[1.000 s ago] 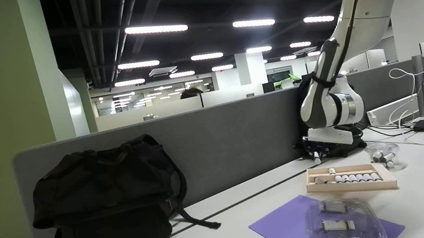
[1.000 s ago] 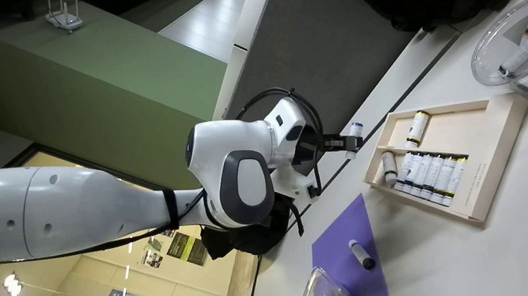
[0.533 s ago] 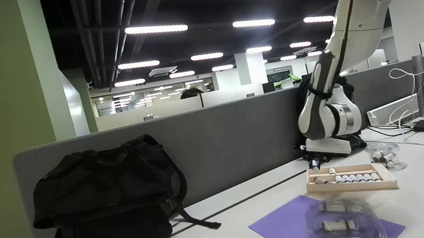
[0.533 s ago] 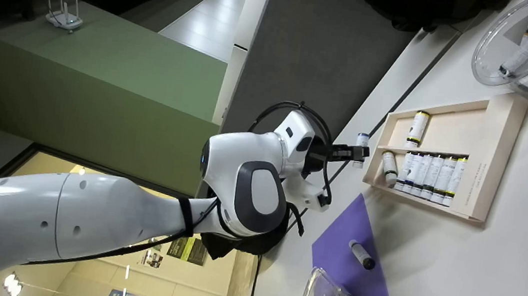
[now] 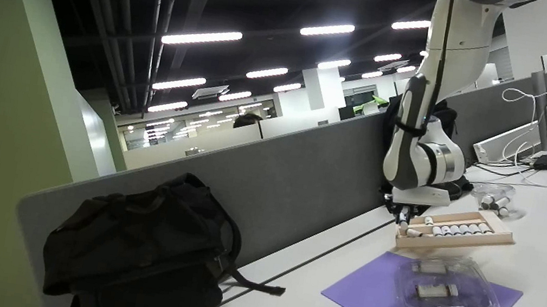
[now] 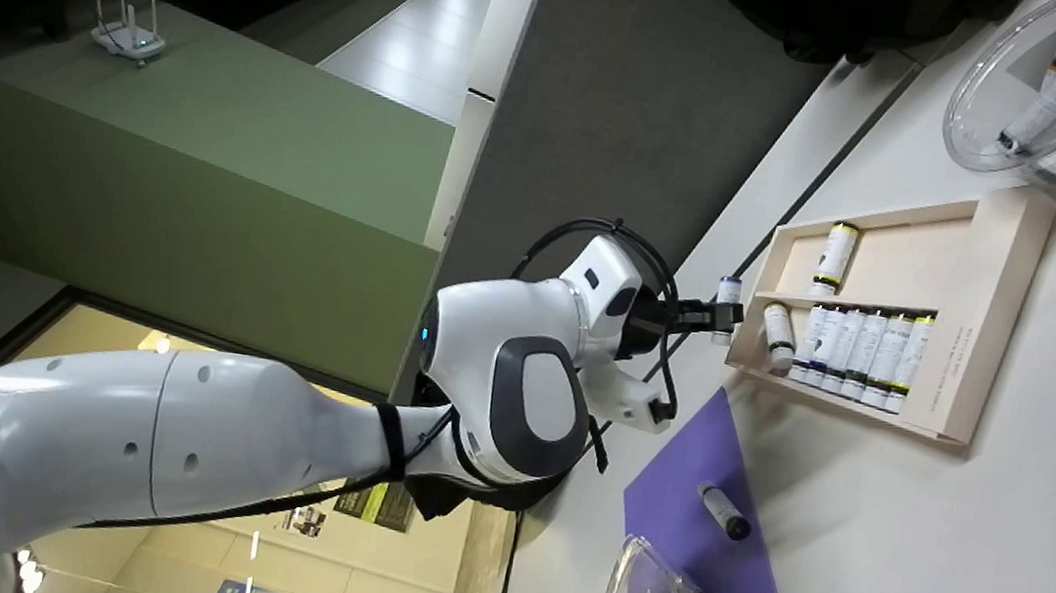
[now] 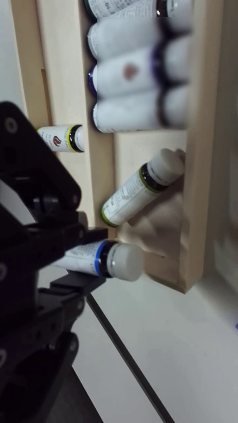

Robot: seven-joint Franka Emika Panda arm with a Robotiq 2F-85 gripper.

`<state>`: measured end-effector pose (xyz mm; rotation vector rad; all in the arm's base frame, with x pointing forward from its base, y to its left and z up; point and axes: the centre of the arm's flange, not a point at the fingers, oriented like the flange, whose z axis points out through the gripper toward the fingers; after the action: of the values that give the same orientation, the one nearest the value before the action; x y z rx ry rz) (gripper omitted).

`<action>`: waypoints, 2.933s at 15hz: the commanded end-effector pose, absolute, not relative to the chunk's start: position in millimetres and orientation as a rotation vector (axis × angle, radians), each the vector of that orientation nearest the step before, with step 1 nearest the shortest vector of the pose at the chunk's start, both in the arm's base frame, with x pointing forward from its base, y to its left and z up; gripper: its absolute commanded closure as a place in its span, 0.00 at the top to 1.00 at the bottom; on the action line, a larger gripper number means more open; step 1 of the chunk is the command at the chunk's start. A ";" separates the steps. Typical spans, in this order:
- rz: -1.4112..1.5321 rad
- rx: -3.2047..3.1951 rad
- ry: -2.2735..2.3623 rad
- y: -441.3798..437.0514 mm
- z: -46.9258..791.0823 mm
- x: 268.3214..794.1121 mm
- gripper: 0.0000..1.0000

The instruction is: Pick one bottle from the table and put it on the tray

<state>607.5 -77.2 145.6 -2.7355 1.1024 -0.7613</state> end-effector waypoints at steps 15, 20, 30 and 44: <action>-0.706 -2.710 1.080 -89.9 113.8 605.9 0.07; -0.582 -2.723 1.142 -92.3 122.3 599.8 0.07; -0.361 -2.750 1.284 -115.0 128.0 586.8 0.07; -0.498 -2.705 1.405 -112.4 180.9 568.8 1.00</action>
<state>587.6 -120.4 152.9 -2.7312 1.3398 -0.4446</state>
